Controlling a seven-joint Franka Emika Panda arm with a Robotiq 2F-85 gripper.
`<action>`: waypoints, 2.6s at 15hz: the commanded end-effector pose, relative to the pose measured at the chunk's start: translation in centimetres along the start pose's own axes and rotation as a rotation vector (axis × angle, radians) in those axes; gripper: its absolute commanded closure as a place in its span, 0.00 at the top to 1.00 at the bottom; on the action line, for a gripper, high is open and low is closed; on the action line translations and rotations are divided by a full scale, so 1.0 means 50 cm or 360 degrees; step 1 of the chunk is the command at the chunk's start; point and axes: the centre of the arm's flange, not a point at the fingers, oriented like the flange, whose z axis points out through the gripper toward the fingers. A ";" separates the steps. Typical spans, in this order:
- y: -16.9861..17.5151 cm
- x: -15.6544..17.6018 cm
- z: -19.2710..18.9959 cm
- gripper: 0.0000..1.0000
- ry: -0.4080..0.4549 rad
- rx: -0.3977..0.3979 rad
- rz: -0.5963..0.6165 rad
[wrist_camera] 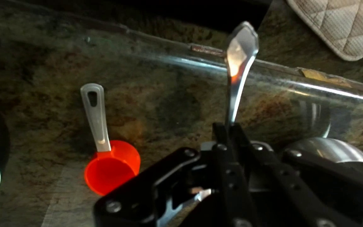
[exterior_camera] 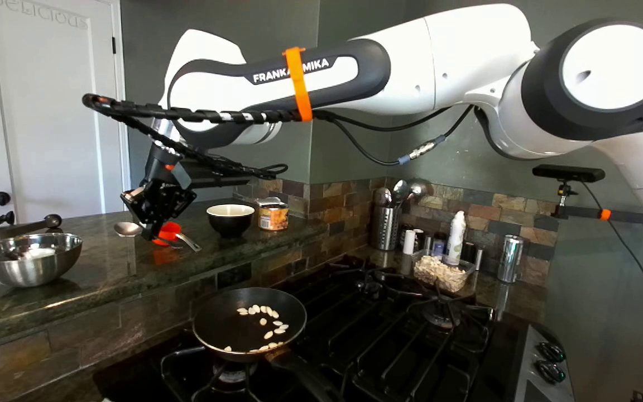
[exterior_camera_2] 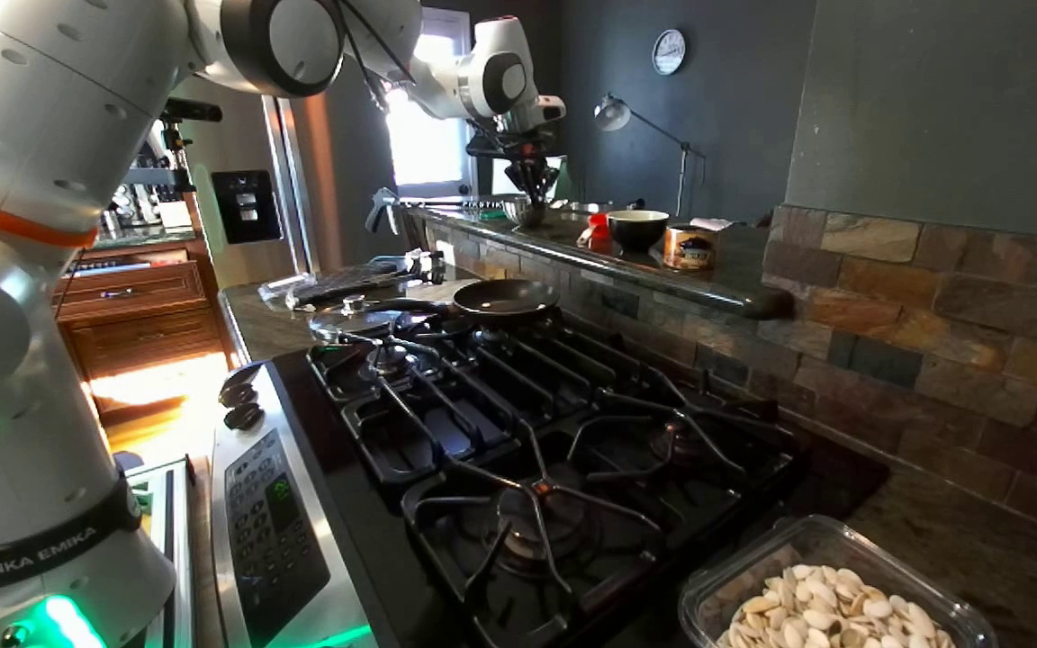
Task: Use the silver spoon to put some contents from the pan in the black and white bowl then place the spoon back on the counter.
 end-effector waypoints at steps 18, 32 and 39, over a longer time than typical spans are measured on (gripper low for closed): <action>0.043 0.009 0.110 0.02 -0.0008 -0.0147 -0.0244; 0.041 0.043 0.144 0.40 0.0019 -0.0122 -0.0404; 0.047 0.042 0.136 0.90 0.0024 -0.0120 -0.0401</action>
